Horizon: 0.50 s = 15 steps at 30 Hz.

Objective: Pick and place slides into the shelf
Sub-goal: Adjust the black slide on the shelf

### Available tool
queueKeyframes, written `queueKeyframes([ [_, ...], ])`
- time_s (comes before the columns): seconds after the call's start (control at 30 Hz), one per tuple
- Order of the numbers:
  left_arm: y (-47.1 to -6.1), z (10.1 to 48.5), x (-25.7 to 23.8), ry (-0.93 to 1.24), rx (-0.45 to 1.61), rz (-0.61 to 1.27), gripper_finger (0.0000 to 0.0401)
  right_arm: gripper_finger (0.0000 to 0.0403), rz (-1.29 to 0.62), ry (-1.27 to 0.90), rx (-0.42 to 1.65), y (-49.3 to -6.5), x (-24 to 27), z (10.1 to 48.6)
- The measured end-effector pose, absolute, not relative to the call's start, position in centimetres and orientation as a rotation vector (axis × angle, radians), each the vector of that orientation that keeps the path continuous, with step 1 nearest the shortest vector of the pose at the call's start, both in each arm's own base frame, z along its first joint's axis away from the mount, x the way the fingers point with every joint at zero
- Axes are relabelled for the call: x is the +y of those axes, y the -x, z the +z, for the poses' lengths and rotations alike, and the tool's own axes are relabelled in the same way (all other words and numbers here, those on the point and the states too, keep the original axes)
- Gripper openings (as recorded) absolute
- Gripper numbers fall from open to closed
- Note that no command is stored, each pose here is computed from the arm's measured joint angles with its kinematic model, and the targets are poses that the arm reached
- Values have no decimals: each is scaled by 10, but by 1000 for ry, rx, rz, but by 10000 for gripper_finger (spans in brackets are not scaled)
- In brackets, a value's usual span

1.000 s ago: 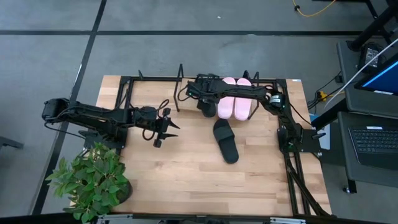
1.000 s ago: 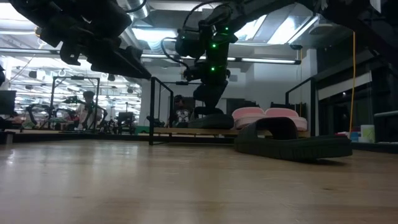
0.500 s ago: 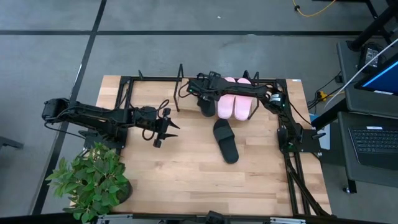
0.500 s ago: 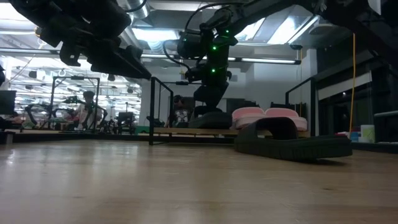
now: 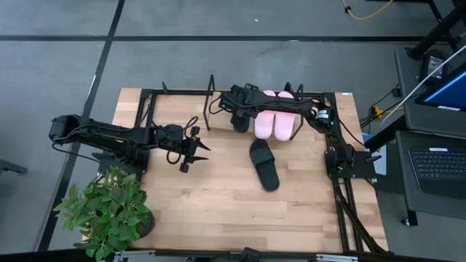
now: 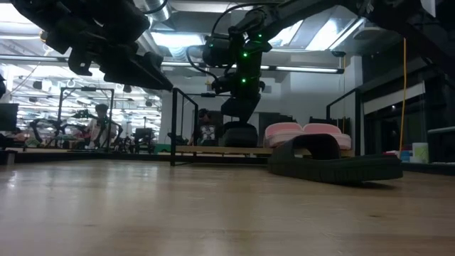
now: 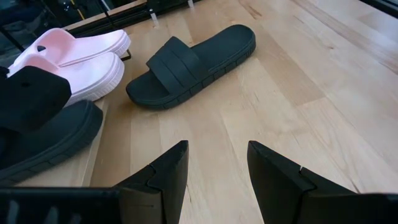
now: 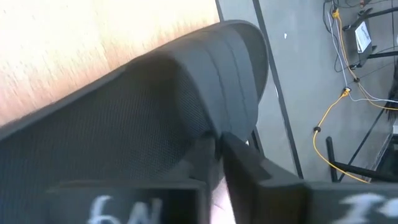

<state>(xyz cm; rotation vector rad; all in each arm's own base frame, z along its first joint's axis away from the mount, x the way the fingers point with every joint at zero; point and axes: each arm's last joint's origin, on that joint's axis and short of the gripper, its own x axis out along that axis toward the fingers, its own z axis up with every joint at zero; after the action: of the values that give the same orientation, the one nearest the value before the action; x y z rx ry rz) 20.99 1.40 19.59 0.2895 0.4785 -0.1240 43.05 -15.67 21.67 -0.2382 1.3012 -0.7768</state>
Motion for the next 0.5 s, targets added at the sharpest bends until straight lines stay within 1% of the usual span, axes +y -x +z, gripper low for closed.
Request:
queueKeyframes([
  [0.03, -210, 196, 14, -290, 478, -124, 157, 23, -778, 239, 1301, -430, -157, 217],
  [0.1, -210, 196, 14, -289, 479, -124, 157, 11, -776, 240, 1302, -430, -157, 217],
  [0.2, -210, 196, 14, -290, 478, -124, 157, 14, -775, 241, 1302, -431, -157, 217],
  [0.5, -210, 196, 14, -284, 479, -123, 157, 5, -750, 234, 1307, -431, -155, 216],
])
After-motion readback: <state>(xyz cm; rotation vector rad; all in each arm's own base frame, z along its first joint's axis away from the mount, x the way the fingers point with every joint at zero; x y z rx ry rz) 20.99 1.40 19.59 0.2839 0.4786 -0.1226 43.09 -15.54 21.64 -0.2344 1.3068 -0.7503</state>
